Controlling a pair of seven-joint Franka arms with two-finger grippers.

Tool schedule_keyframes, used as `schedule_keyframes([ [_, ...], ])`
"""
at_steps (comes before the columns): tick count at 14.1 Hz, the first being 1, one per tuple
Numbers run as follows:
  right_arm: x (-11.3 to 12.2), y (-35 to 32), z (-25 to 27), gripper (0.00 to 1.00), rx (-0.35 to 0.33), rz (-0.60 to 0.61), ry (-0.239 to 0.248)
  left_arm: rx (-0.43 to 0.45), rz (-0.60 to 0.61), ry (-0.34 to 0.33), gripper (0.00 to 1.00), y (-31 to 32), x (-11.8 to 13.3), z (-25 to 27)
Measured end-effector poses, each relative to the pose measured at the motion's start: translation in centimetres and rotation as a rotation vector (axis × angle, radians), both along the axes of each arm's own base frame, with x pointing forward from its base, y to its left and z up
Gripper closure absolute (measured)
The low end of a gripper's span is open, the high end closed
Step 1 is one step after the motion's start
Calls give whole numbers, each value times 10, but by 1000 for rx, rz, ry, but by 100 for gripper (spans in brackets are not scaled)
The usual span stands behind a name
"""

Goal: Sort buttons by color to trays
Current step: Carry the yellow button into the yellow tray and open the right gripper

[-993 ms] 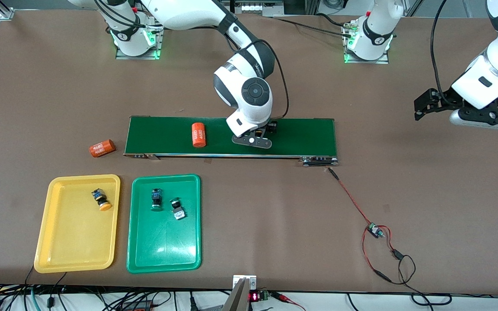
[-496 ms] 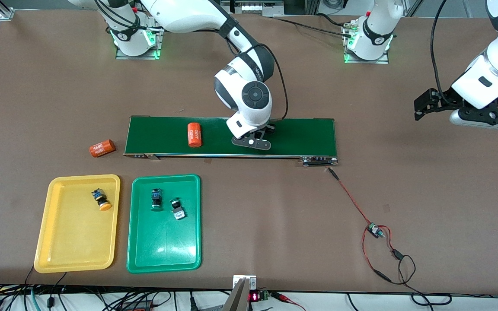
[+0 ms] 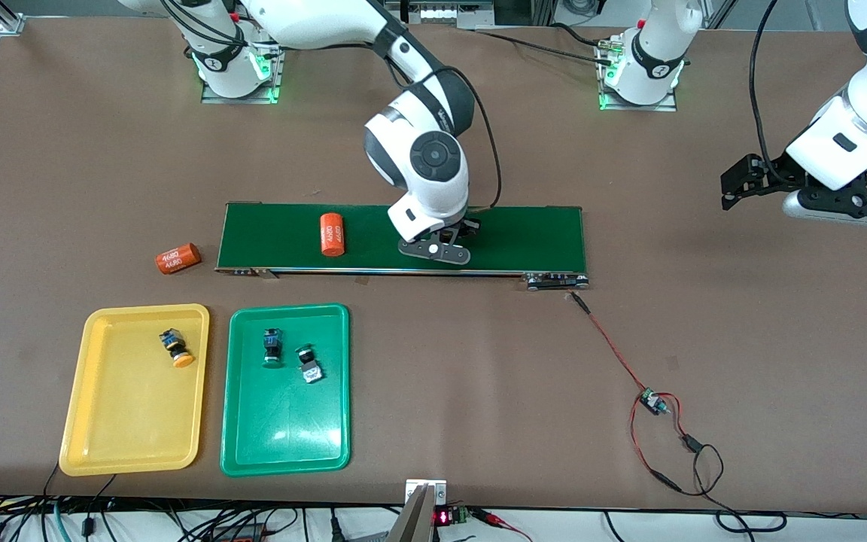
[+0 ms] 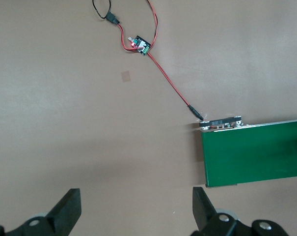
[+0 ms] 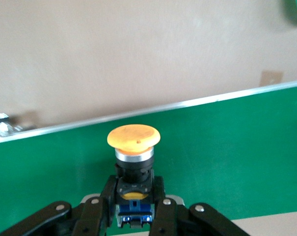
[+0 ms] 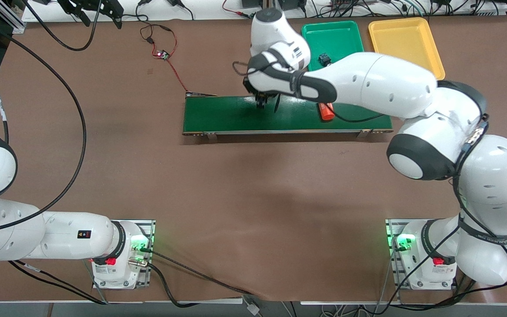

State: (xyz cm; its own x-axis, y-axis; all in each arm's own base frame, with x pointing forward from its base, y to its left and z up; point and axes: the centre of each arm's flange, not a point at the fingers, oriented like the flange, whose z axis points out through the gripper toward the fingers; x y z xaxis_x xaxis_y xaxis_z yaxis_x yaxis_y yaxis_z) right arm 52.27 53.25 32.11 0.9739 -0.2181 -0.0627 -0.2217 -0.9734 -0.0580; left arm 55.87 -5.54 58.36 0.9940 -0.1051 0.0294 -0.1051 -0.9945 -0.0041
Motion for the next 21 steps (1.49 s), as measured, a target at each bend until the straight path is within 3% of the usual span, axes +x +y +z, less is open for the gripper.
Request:
schedule_keyframes([
  [3, 55, -61, 42, 67, 34, -84, -41, 0, 0, 0, 0, 0, 0, 0],
  [6, 108, -141, 64, 67, 37, -59, -15, 0, 0, 0, 0, 0, 0, 0],
  [9, 144, -215, 69, 67, 44, 50, 7, 0, 0, 0, 0, 0, 0, 0],
  [14, 185, -354, 51, 67, 55, 256, 63, 0, 0, 0, 0, 0, 0, 0],
  [18, 202, -442, 33, 67, 87, 453, 56, 0, 0, 0, 0, 0, 0, 0],
  [21, 208, -499, 12, 67, 121, 681, 41, 0, 0, 0, 0, 0, 0, 0],
])
